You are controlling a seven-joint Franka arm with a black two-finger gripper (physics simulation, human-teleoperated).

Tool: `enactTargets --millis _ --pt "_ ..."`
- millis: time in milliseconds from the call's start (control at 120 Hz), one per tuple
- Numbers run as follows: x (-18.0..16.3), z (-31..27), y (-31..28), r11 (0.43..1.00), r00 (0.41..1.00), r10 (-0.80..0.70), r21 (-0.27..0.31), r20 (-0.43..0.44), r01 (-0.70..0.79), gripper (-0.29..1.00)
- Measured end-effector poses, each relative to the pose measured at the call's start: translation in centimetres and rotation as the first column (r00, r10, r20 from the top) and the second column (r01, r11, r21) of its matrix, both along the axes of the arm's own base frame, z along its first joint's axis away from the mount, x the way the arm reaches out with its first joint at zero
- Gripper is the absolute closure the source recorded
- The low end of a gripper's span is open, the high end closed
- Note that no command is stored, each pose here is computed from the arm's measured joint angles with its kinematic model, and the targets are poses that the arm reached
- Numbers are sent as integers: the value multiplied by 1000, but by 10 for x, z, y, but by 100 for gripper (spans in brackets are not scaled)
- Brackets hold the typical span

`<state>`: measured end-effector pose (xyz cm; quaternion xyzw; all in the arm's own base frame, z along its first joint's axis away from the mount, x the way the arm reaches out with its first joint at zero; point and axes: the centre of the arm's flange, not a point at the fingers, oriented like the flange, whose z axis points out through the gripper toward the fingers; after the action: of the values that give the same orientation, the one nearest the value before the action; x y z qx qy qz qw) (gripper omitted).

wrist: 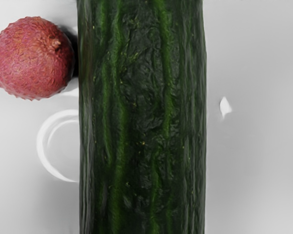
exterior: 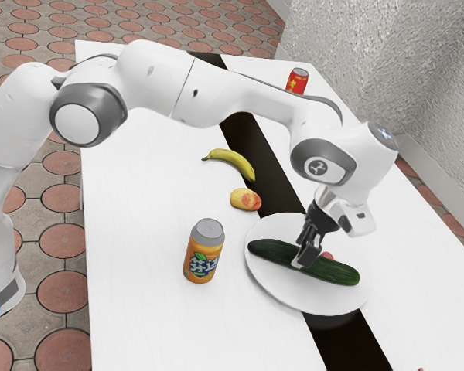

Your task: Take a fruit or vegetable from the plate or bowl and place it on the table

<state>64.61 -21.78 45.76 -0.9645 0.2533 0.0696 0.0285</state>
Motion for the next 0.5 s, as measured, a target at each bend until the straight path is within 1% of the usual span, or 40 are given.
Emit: enactTargets --millis 67,142,342,408,500 --pt "1 6 -2 1000 1000 -7 8 17 7 29" --pt "2 7 -3 1000 1000 -10 15 23 9 34" --pt "3 4 -3 1000 1000 -11 24 22 10 38" --pt "3 -1 -4 1000 1000 -10 25 16 10 38" --pt "4 -5 -4 1000 1000 -10 26 11 10 27"
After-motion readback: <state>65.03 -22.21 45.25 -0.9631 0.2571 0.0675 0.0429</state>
